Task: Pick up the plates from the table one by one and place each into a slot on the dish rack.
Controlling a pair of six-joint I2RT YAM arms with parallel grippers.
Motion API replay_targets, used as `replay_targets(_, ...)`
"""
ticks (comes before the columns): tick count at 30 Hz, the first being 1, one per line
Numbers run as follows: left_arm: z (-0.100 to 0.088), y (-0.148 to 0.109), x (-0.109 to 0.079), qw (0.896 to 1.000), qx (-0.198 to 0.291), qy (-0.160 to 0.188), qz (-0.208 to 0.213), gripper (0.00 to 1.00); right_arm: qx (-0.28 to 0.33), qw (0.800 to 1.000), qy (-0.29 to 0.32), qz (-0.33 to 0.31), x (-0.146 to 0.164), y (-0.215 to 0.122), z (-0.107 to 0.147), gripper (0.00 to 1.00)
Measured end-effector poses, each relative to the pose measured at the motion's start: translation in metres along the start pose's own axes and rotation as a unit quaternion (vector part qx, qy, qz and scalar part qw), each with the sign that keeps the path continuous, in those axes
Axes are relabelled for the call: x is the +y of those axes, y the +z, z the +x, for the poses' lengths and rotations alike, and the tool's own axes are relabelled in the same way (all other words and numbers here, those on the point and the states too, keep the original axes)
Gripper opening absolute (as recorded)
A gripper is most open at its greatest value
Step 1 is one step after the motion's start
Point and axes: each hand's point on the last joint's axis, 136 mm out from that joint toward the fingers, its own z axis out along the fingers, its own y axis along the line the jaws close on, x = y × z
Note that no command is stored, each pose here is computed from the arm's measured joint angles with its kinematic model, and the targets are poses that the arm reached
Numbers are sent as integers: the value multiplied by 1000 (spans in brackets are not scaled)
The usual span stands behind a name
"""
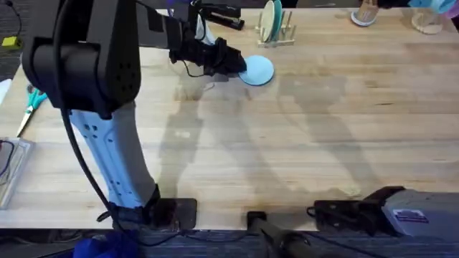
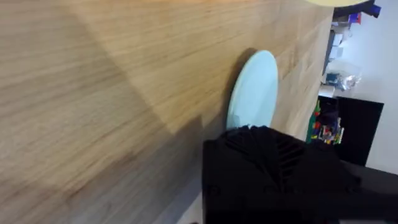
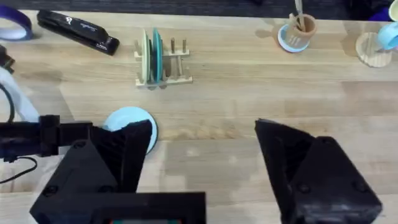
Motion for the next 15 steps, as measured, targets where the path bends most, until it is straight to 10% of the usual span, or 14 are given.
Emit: replay_targets(15,1,5,5,1000,11,-28,10,38,1,1000,-1,0,0,0,1,996)
